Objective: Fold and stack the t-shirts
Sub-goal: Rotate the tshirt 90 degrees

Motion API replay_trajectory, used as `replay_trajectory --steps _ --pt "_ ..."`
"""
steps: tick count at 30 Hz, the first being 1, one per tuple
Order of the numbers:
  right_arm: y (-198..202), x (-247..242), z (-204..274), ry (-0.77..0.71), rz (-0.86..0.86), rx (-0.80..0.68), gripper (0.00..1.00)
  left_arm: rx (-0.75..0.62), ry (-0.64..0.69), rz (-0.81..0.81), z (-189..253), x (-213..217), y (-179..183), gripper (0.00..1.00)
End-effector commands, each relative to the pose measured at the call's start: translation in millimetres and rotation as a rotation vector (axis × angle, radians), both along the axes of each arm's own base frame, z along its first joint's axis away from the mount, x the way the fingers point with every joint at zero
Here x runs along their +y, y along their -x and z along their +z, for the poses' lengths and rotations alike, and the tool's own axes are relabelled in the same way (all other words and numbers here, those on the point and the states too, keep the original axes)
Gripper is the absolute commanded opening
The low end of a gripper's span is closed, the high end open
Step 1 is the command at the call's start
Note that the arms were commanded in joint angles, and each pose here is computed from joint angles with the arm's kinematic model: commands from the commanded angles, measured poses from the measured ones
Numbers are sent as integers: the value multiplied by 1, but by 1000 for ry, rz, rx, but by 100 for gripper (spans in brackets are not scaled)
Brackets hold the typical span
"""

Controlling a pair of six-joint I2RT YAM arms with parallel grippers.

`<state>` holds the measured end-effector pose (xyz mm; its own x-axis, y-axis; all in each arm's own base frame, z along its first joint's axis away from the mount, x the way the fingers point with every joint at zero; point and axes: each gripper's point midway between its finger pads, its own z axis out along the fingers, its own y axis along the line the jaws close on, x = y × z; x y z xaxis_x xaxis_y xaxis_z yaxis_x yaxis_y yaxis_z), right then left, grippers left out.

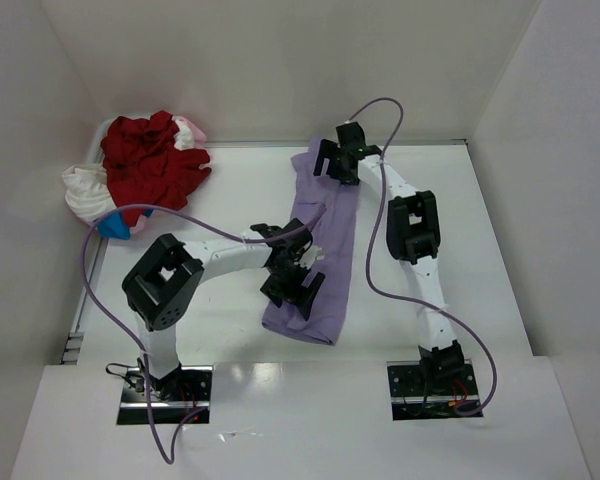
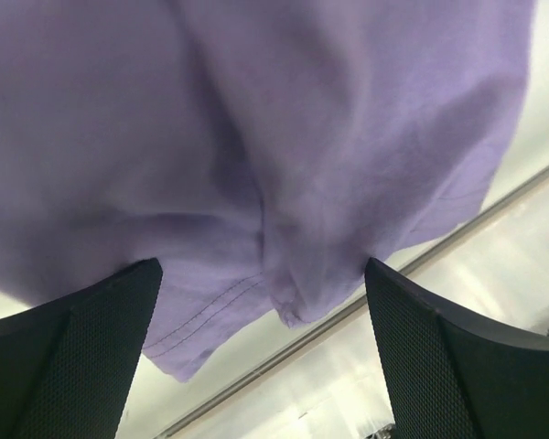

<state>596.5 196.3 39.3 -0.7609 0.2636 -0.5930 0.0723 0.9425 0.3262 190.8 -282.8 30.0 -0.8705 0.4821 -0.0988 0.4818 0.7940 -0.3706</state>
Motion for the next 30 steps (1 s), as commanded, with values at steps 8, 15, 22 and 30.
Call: replay_trajectory --steps 8,15,22,30 --pt "17 84 -15 -130 146 57 99 28 105 -42 2 -16 9 100" --pt "7 77 -11 -80 123 34 99 138 92 55 12 2 43 100" --pt "-6 82 9 -85 150 -28 99 145 97 59 16 -1 57 100" --pt "-9 72 126 -136 168 -193 99 -36 142 71 65 -11 24 100"
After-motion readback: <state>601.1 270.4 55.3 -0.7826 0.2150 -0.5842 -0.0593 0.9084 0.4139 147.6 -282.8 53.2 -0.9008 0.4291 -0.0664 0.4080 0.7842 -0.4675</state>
